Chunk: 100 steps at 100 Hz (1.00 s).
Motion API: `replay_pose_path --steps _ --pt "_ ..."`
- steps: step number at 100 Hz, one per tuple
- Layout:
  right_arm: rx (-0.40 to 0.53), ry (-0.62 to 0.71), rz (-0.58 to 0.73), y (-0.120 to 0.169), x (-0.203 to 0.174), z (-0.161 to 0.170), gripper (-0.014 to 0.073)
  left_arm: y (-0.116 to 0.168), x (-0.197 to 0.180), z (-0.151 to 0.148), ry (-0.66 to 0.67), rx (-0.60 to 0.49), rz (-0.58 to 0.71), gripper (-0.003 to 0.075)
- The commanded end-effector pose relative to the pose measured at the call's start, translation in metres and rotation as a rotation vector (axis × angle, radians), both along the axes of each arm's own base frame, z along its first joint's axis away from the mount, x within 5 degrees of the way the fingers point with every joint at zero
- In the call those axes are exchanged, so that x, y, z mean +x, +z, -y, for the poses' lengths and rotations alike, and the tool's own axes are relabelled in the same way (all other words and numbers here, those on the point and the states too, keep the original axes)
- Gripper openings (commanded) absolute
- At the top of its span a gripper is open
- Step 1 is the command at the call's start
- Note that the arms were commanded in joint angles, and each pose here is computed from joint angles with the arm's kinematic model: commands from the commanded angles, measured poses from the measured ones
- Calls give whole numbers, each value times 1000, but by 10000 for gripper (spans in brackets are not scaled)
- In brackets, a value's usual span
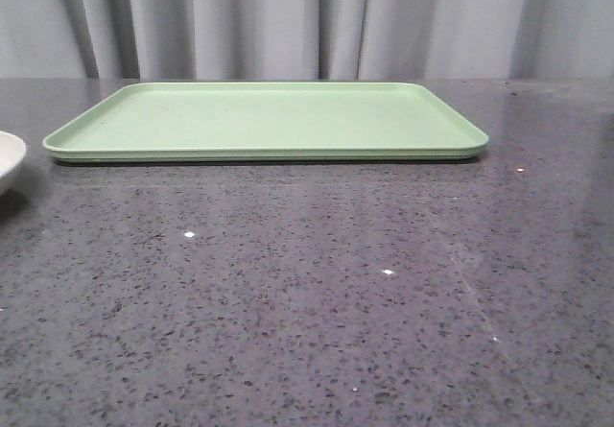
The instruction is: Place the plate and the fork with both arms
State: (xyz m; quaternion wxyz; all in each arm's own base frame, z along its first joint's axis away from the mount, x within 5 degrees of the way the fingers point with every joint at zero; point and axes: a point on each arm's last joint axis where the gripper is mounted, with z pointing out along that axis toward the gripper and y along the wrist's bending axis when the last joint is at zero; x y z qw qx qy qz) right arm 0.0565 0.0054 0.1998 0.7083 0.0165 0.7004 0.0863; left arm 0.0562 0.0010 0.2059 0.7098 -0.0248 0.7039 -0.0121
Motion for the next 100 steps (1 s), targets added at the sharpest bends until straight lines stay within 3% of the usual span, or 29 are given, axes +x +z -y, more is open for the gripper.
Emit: replay_pose_path --steps 1,79,100 --pt "-11 -1 113 11 -3 0 -56 5 -2 0 1 -4 100 -20" --pt "-10 0 127 13 -3 0 -56 6 -3 0 1 -3 104 -20" --pt "-13 -7 87 29 -3 1 -57 26 -6 0 -2 -37 137 -21"
